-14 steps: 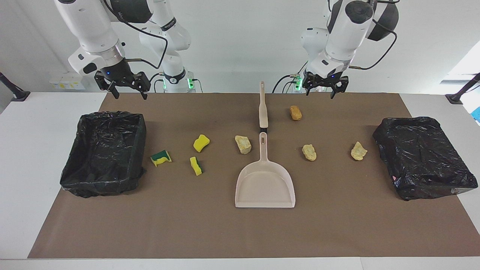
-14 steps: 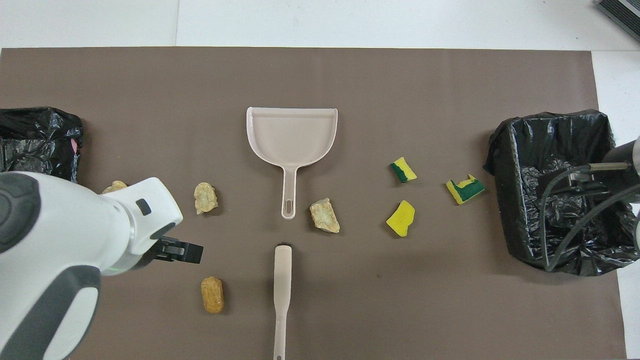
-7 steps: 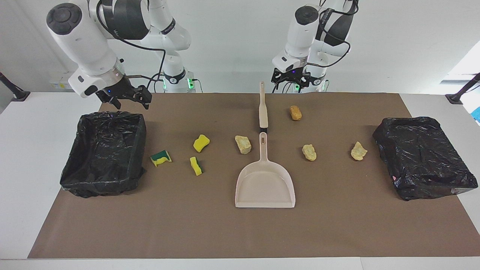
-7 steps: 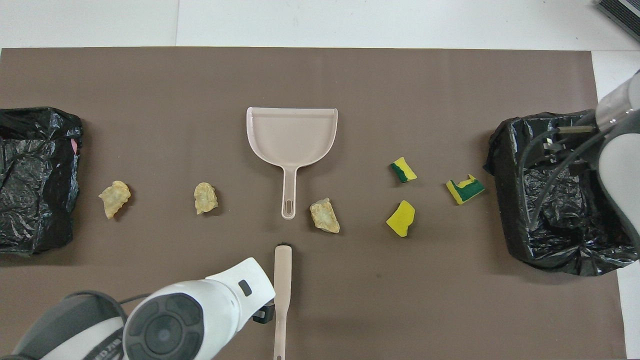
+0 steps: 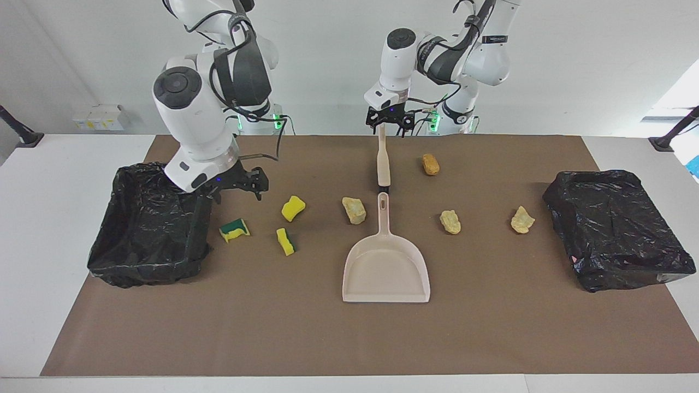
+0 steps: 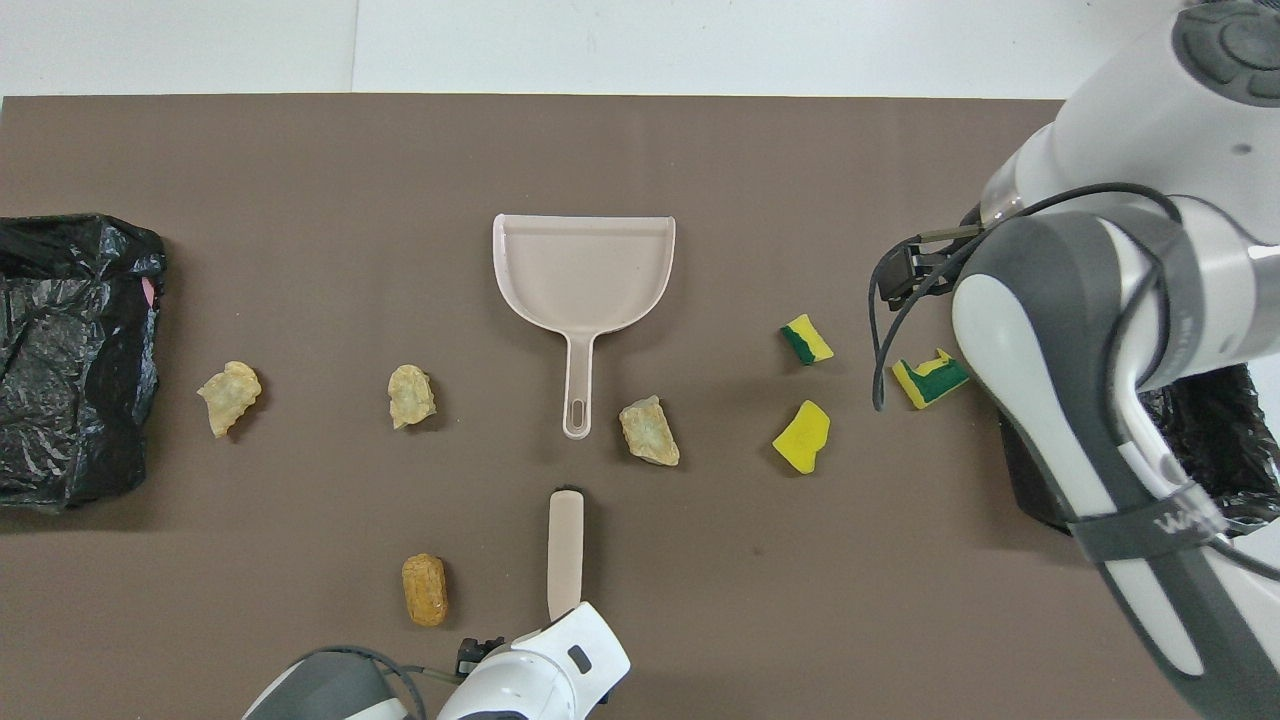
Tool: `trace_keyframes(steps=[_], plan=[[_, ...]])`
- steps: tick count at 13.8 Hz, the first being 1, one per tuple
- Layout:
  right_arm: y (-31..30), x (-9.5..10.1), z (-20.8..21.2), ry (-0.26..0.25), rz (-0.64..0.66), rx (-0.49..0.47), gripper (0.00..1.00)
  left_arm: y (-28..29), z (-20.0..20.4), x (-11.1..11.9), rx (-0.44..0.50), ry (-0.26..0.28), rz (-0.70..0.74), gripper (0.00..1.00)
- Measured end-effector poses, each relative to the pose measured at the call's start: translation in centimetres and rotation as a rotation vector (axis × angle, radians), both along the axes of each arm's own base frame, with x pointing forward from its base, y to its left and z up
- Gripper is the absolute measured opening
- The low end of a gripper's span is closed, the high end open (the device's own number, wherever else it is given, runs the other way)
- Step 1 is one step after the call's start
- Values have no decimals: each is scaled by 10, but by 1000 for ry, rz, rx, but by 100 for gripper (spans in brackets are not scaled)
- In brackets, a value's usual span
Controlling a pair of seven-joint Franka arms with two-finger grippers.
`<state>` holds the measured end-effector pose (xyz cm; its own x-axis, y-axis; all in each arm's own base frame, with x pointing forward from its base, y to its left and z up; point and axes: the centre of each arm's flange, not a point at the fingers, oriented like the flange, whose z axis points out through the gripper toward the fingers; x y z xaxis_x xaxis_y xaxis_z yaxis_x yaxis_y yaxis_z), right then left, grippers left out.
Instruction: Sweep and dump trash in bin
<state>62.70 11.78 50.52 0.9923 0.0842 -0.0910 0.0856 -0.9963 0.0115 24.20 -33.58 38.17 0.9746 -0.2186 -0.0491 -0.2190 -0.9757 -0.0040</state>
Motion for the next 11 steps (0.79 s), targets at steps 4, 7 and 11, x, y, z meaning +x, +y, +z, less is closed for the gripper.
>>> trace_keyframes(steps=[4,7,11], plan=[[15,-7,-18,5,-4,-17,100,-11,-28,-5,21,13,18,100],[13,-15,-22,-9,-5,-18,100,-12,-33,-6,29,18,33,97],[12,-19,-23,-13,-4,-19,100,-13,-33,-8,30,18,34,77]])
